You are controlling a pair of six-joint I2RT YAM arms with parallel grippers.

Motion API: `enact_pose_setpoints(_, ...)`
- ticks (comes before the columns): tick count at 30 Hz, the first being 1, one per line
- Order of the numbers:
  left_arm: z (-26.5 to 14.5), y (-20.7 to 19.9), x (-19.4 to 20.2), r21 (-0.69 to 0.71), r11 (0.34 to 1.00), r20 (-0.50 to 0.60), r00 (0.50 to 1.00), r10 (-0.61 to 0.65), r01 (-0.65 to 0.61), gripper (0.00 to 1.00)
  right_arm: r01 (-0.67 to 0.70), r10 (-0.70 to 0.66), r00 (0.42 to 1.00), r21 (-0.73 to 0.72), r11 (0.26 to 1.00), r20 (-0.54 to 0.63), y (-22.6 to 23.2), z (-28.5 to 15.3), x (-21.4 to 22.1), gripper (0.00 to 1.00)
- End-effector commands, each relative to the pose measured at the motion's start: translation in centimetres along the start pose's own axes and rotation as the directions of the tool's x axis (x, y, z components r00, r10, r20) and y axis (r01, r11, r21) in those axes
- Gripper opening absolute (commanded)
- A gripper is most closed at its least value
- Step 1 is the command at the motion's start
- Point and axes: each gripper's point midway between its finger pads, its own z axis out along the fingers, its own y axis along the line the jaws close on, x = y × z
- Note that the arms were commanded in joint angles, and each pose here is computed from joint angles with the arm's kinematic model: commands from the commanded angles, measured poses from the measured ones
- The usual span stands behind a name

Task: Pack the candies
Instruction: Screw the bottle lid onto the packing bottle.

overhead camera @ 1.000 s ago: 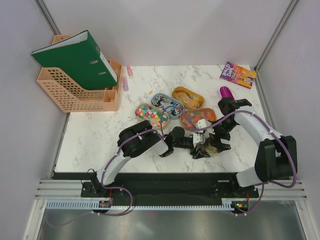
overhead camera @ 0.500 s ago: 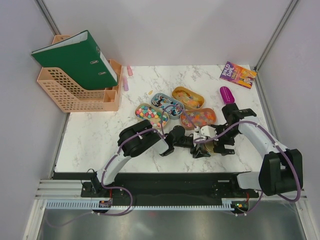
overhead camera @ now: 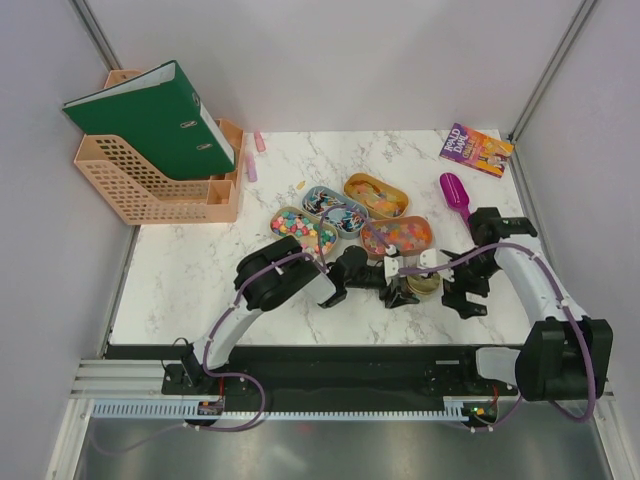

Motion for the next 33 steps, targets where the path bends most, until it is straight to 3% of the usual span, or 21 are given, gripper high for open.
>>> enact_pose_setpoints(1, -8.6, -3.5, 18.5, -0.212, 0.924, -0.514, 0.768, -0.383, 0.319, 0.02, 0.007, -0.006, 0.999, -0.025, 1.000, 0.036, -0.3, -1.9, -1.1, 0.98)
enact_pose_setpoints(6, -8.7, -3.8, 18.6, -0.204, 0.923, -0.518, 0.765, -0.383, 0.325, 0.02, 0.012, -0.018, 0.990, 0.043, 0.999, 0.140, -4.6, -2.2, -3.6, 0.98)
enact_pose_setpoints(17, -8.7, -4.0, 18.8, -0.195, 0.924, -0.523, 0.762, -0.382, 0.328, 0.02, 0.137, -0.131, 0.976, -0.027, 0.990, 0.175, -8.9, -0.1, -7.6, 0.98)
enact_pose_setpoints(33, -8.9, -3.9, 19.0, -0.210, 0.920, -0.525, 0.756, -0.391, 0.330, 0.02, 0.126, -0.106, 0.986, -0.159, 0.979, 0.131, -6.0, 2.0, -6.6, 0.98)
